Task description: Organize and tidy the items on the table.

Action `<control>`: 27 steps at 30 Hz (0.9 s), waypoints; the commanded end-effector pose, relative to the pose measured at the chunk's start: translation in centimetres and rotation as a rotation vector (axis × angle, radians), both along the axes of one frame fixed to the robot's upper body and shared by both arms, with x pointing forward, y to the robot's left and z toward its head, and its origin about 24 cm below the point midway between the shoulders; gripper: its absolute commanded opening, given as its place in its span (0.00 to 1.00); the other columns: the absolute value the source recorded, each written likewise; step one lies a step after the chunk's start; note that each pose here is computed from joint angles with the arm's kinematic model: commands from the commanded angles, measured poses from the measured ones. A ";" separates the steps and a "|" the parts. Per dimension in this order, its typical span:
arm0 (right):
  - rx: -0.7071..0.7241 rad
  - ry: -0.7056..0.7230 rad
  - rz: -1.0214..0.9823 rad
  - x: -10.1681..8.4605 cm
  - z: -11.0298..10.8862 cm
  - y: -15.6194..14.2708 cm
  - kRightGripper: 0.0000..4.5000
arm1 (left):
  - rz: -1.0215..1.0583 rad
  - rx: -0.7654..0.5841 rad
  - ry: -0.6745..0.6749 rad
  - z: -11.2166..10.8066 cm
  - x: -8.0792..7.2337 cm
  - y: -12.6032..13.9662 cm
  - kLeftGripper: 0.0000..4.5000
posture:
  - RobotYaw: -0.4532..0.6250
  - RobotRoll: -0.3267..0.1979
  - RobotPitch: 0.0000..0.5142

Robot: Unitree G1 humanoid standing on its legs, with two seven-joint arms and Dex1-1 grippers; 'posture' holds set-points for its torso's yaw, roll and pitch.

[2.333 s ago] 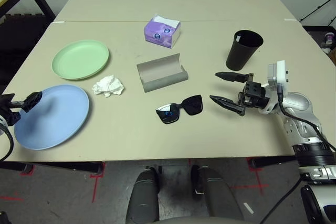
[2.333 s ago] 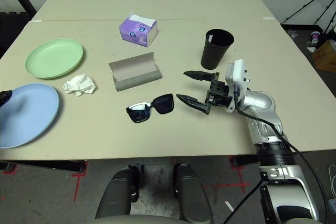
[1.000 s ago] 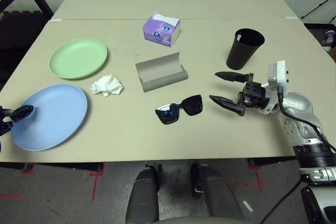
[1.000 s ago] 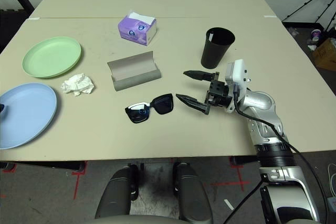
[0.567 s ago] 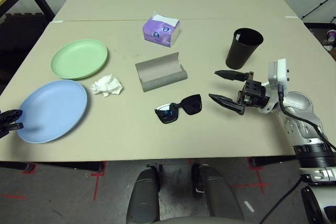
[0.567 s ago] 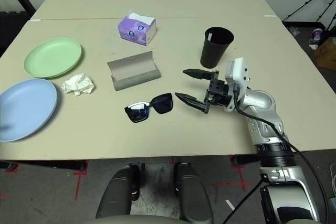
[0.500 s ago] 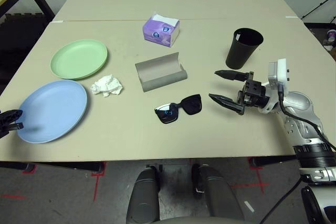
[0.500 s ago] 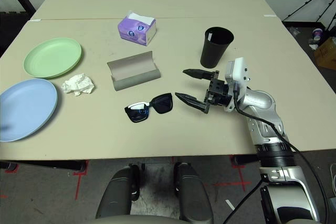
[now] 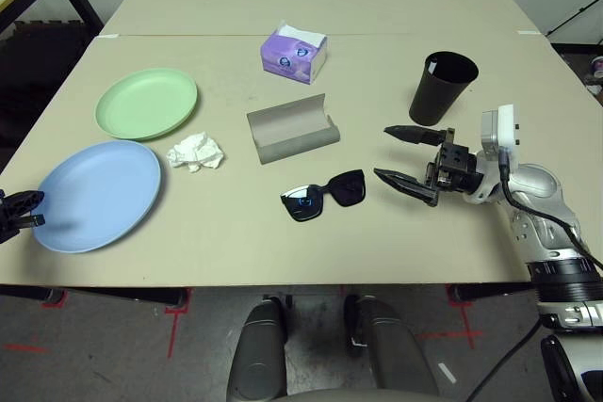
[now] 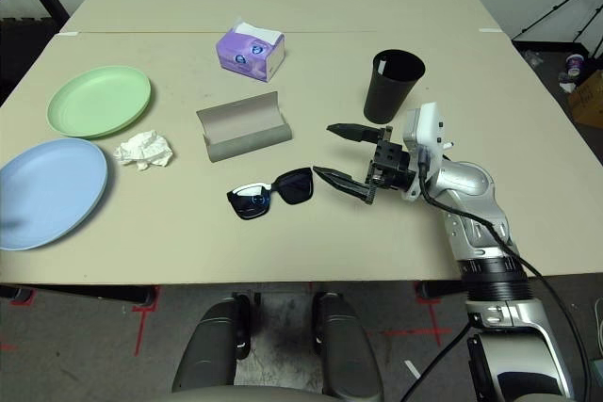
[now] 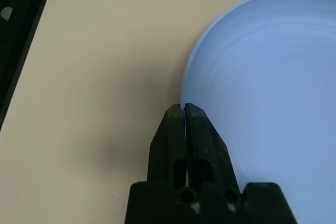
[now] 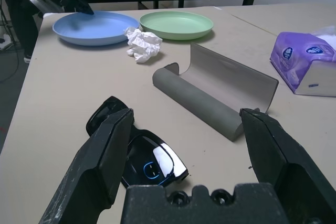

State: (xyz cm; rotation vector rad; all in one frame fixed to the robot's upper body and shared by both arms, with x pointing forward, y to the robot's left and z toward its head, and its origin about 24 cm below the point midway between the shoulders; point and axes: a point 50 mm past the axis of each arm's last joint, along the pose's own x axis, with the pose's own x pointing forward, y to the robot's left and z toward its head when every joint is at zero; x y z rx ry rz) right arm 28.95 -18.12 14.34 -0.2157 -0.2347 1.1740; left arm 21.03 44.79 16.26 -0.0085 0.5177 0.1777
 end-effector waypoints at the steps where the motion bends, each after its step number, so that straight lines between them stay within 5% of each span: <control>1: -0.006 0.007 0.015 -0.3 -0.2 0.3 1.00 | -0.020 0.014 0.050 -0.1 -0.1 0.0 0.00 | 0.39 0.62 0.35; 27: -0.011 0.020 0.010 -0.4 -0.5 0.0 1.00 | -0.102 -0.092 -0.008 2.2 -0.9 -0.6 0.00 | 0.40 0.62 0.37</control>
